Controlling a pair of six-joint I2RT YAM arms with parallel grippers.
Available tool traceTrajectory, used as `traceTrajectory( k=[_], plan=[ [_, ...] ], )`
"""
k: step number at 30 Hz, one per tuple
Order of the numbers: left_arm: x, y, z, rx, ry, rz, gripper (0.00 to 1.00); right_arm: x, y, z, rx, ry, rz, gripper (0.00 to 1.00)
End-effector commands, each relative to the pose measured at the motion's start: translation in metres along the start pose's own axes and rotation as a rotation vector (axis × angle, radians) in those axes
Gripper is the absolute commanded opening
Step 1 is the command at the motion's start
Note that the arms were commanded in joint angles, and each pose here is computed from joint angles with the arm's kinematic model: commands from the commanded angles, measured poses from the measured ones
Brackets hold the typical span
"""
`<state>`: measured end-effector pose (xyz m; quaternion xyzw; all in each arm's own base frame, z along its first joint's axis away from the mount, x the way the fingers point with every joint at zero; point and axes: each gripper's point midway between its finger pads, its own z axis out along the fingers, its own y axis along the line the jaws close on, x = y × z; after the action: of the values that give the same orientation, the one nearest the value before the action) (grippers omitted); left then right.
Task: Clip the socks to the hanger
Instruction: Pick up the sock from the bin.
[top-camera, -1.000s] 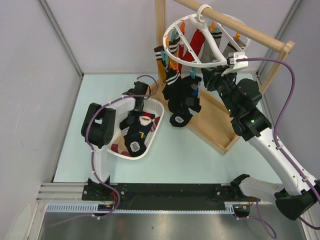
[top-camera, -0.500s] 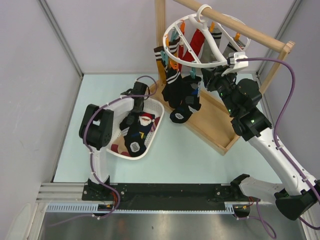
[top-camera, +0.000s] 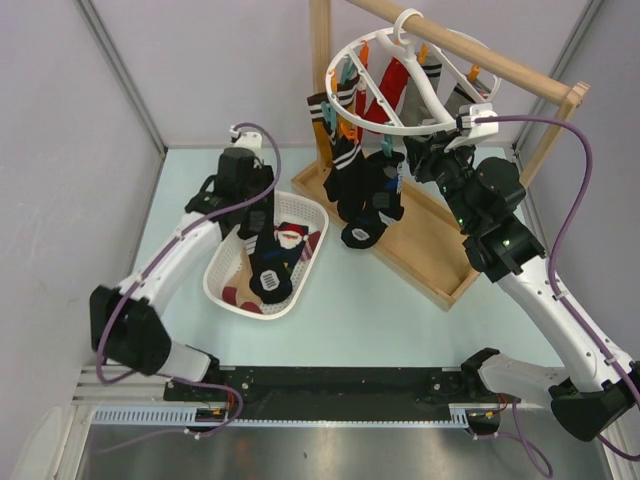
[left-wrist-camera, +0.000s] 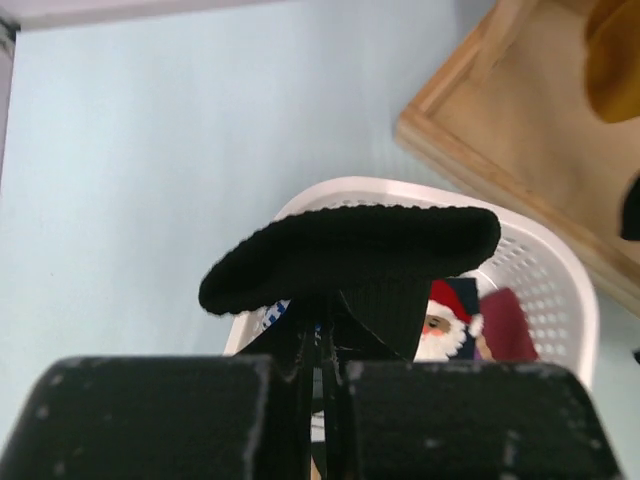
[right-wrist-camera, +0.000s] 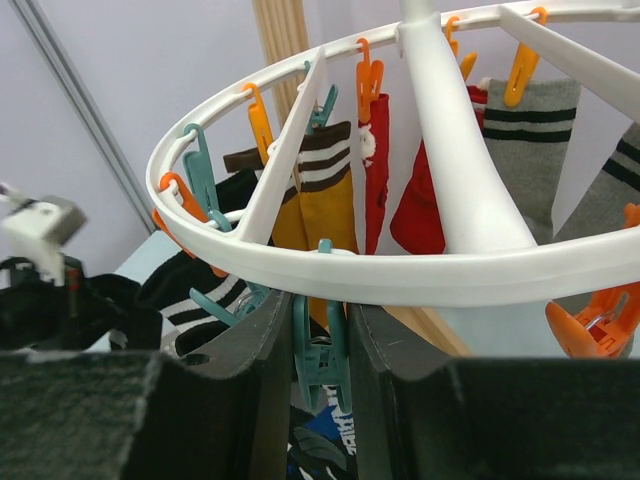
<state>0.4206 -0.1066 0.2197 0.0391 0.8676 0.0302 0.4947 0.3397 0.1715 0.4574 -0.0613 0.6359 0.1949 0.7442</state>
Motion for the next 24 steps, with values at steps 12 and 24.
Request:
traceTrajectory(
  k=[12, 24],
  plan=[
    [-0.061, -0.039, -0.135, 0.45, -0.445, 0.112, 0.0, -0.029, 0.0, -0.005, -0.011, -0.075, 0.029, 0.0],
    [-0.1, -0.087, -0.234, 0.698, -0.614, 0.204, 0.0, -0.031, 0.001, -0.004, -0.022, -0.081, 0.04, 0.0]
  ],
)
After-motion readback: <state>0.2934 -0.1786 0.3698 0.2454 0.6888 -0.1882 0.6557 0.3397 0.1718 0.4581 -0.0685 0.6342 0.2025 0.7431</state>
